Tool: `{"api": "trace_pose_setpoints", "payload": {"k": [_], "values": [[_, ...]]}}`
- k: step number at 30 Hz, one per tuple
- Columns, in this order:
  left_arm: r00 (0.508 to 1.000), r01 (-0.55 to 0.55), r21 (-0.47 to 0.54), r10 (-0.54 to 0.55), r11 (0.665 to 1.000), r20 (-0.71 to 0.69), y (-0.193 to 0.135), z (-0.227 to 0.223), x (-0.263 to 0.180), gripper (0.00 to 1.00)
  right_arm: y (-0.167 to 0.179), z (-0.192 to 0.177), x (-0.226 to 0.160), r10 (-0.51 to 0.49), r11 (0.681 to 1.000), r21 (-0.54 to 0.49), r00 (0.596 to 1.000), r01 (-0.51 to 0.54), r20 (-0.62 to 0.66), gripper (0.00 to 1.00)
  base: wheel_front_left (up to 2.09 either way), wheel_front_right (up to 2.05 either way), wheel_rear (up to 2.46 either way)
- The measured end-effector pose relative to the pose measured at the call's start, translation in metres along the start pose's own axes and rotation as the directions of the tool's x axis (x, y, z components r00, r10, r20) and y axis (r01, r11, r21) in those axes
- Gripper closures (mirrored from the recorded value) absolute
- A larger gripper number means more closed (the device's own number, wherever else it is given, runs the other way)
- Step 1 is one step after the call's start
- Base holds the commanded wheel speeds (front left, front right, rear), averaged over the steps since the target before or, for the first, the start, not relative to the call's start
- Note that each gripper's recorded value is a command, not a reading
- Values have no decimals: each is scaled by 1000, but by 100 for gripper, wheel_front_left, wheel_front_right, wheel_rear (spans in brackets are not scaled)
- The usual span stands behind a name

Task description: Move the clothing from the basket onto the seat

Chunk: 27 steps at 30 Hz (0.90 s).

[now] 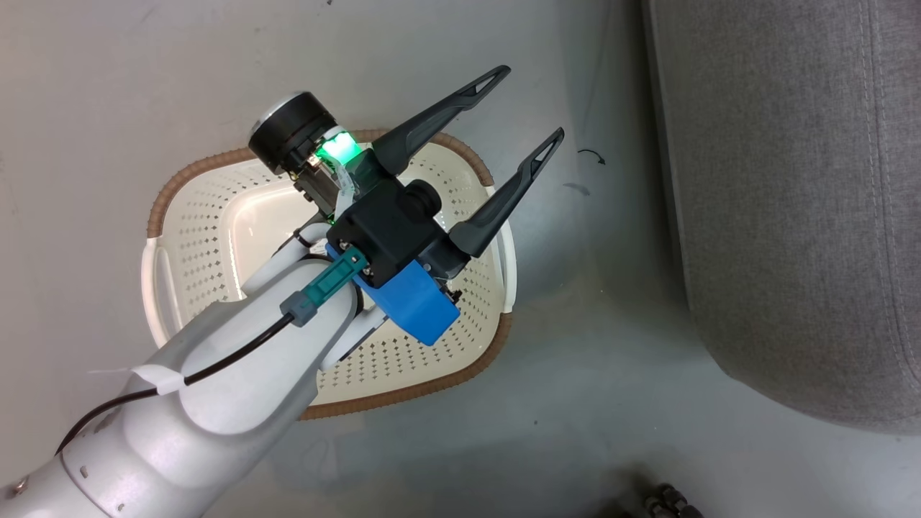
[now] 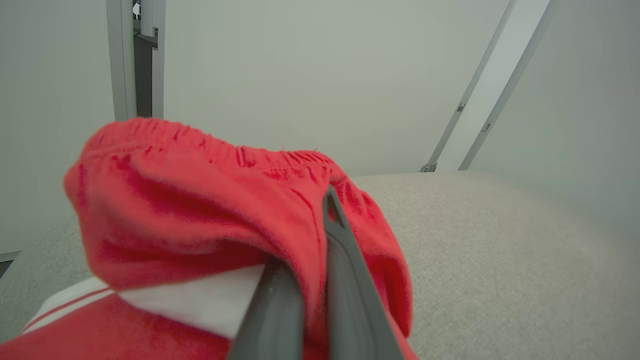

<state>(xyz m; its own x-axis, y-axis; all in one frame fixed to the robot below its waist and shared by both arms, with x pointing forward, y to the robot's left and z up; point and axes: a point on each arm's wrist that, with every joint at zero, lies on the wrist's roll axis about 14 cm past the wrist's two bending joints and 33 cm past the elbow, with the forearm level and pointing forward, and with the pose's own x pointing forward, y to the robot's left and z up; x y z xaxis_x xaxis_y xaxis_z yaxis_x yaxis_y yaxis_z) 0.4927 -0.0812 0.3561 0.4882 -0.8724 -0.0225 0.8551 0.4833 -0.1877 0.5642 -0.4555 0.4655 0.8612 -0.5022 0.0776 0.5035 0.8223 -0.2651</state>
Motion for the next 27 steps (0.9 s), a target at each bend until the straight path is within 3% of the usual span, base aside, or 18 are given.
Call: {"api": "trace_pose_setpoints", "payload": {"k": [7,8,9,22,27], "values": [[1000,-12,6,12,1000,4,3,4,-1,0,6,-25,-11,5,999,33,998,-2,-70,100,0,0,0],[1000,-14,10,14,1000,7,4,6,-1,0,5,-23,-11,3,999,37,998,0,-66,58,0,0,0],[1000,-16,14,16,1000,10,5,8,-1,0,4,-21,-13,1,999,41,998,2,-62,0,0,0,0],[994,-74,43,71,996,81,-7,63,-9,0,-11,1,-66,58,998,25,997,-57,-52,0,0,0,0],[985,-145,50,139,988,101,-4,82,-25,0,4,17,-92,117,991,69,993,-115,-21,0,0,0,0]]}}
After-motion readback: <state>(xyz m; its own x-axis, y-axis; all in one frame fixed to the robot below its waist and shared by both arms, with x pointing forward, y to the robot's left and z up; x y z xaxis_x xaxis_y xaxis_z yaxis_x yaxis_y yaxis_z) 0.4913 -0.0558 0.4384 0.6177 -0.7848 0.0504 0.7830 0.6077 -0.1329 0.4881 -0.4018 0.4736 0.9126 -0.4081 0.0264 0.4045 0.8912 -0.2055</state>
